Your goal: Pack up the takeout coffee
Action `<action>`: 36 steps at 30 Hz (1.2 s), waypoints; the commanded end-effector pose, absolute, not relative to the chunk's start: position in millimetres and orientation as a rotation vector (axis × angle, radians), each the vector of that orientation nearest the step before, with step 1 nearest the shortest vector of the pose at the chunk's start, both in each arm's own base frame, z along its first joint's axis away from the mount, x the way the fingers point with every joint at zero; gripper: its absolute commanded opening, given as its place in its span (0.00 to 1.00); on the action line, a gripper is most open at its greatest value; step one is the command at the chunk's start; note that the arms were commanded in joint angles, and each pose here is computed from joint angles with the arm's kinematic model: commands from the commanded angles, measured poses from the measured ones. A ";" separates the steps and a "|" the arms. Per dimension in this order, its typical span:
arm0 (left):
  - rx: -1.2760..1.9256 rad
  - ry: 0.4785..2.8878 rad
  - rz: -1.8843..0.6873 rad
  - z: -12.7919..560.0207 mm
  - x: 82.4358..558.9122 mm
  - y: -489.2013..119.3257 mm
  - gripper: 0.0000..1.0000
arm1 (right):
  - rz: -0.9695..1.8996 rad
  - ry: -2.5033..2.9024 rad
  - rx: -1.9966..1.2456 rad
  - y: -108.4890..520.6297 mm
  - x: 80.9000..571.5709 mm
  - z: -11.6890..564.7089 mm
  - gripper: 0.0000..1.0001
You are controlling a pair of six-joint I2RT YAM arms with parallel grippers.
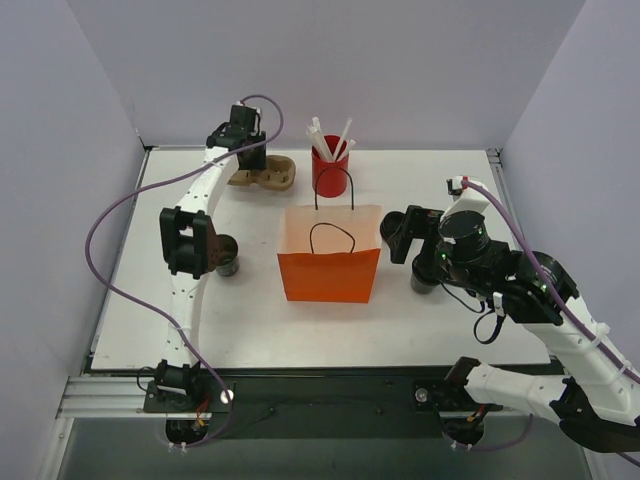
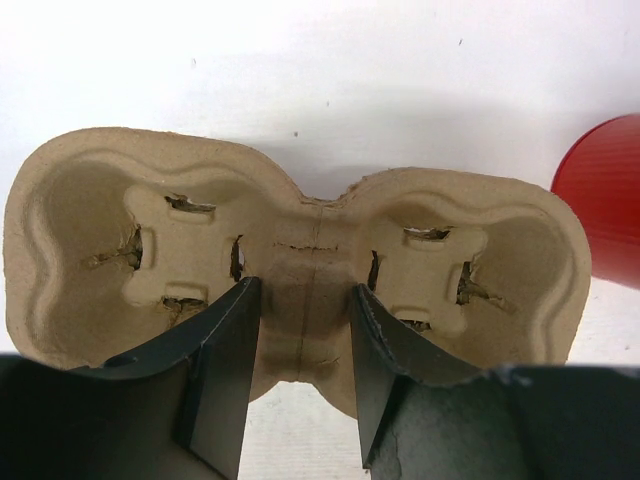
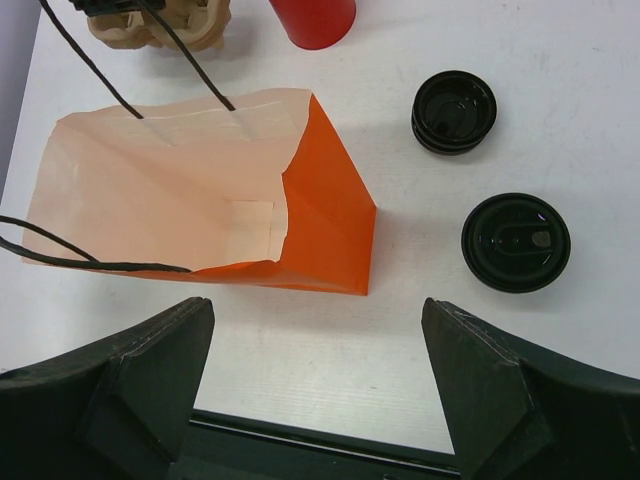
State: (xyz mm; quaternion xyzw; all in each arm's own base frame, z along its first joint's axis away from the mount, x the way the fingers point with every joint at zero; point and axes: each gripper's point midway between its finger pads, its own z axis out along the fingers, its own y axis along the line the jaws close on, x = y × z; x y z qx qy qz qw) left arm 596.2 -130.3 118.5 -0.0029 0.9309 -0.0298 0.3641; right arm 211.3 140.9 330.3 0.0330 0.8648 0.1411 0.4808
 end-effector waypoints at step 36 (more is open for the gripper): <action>-0.185 2.172 -0.353 280.0 565.2 -152.0 0.33 | 0.364 2.079 0.081 142.7 217.6 341.6 0.89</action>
